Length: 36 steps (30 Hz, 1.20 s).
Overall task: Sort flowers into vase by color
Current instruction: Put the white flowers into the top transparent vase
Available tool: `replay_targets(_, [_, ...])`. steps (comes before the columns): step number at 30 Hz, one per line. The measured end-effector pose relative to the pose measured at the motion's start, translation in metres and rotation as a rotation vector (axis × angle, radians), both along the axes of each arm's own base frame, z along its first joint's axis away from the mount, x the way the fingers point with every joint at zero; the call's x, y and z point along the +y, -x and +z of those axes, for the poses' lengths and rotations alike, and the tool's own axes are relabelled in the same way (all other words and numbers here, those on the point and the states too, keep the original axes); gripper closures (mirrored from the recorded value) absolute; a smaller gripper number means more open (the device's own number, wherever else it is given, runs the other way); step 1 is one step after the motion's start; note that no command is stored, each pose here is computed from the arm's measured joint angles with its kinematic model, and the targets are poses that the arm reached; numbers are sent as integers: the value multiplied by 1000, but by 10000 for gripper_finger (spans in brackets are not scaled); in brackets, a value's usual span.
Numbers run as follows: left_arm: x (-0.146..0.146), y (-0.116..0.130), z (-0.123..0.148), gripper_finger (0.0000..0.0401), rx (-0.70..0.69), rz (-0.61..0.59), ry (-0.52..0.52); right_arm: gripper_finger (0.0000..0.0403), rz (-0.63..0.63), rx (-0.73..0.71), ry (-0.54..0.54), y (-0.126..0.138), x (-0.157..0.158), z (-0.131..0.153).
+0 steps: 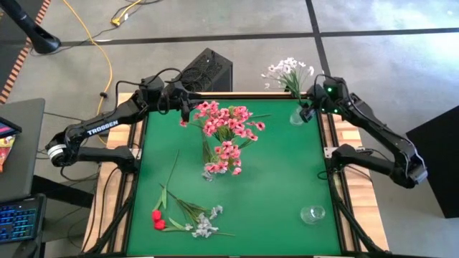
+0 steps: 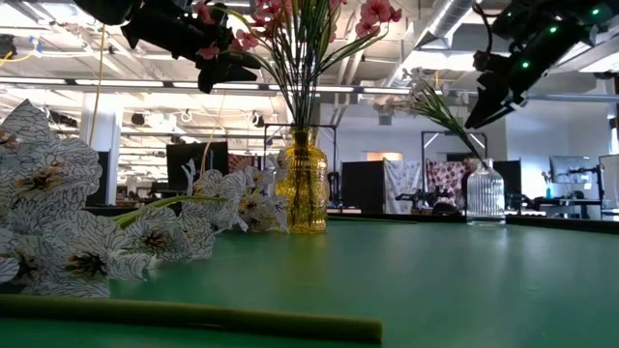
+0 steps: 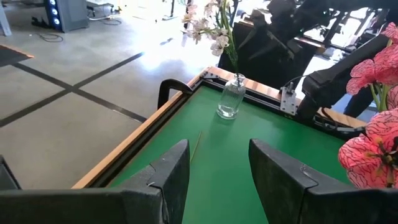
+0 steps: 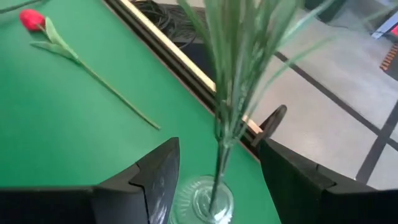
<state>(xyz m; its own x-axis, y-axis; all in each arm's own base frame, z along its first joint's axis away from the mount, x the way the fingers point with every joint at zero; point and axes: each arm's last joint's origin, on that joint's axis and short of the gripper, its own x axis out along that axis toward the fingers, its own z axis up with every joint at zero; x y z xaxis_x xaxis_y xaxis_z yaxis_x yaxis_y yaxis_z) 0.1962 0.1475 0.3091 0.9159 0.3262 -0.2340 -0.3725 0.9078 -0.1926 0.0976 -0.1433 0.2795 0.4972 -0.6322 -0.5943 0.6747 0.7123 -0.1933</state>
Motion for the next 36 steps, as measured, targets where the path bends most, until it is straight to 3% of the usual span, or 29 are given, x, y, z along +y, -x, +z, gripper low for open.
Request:
replay_targets(4, [0,0,0,248,0,2,0,154,12,29,-9,-11,-6,-6])
replay_targets(18, [0,0,0,248,0,4,12,159,-147,18,94,-31,-13,-6])
replay_targets(22, [0,0,0,248,0,4,12,200,-181,-18,78,-31,-11,-5])
replay_targets(31, [0,0,0,248,1,4,9,372,-227,-70,35,-26,-6,-2])
replay_targets(36, [0,0,0,248,4,3,1,376,-261,-135,18,-21,1,3])
